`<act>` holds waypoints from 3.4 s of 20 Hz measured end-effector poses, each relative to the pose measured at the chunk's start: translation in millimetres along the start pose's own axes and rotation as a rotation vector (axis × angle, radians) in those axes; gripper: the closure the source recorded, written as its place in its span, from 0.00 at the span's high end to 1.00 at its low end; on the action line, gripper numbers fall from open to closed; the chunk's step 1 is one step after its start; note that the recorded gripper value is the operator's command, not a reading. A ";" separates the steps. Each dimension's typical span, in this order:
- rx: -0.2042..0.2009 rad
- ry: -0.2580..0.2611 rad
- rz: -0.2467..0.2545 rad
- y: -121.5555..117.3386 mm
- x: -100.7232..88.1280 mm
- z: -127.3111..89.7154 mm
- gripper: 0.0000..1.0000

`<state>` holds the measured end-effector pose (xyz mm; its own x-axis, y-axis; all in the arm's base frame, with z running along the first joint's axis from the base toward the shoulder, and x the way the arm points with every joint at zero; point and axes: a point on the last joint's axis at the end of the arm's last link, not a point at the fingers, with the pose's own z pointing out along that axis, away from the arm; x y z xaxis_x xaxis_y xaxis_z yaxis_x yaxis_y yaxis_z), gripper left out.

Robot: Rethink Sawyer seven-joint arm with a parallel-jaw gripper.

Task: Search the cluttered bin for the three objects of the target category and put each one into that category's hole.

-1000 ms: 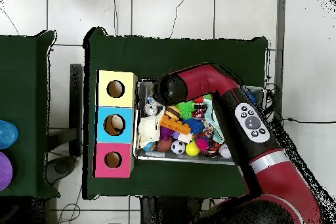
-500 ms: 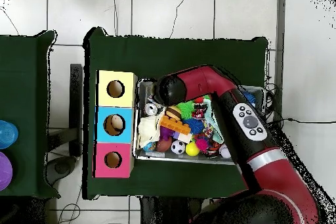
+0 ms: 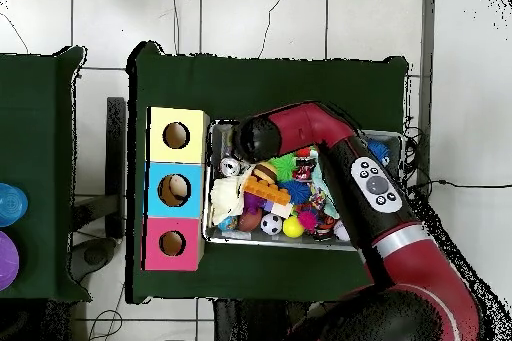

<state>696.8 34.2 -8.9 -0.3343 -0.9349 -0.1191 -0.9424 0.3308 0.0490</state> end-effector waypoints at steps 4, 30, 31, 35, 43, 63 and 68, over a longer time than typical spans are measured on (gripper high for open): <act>-0.032 0.036 -0.006 6.6 1.3 2.9 1.00; -0.195 0.161 0.013 34.1 14.3 -5.5 0.00; -0.198 0.156 0.018 34.5 13.7 -10.4 0.00; -0.197 0.145 0.026 35.9 9.3 -34.2 0.00; -0.162 0.133 0.033 32.8 -6.4 -86.9 0.00; -0.104 0.011 -0.055 85.5 -118.8 -122.9 0.00; -0.127 0.033 -0.083 112.3 -131.6 -124.1 0.00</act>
<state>635.7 178.4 135.3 -0.2529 -0.9628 -0.0952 -0.9578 0.2352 0.1654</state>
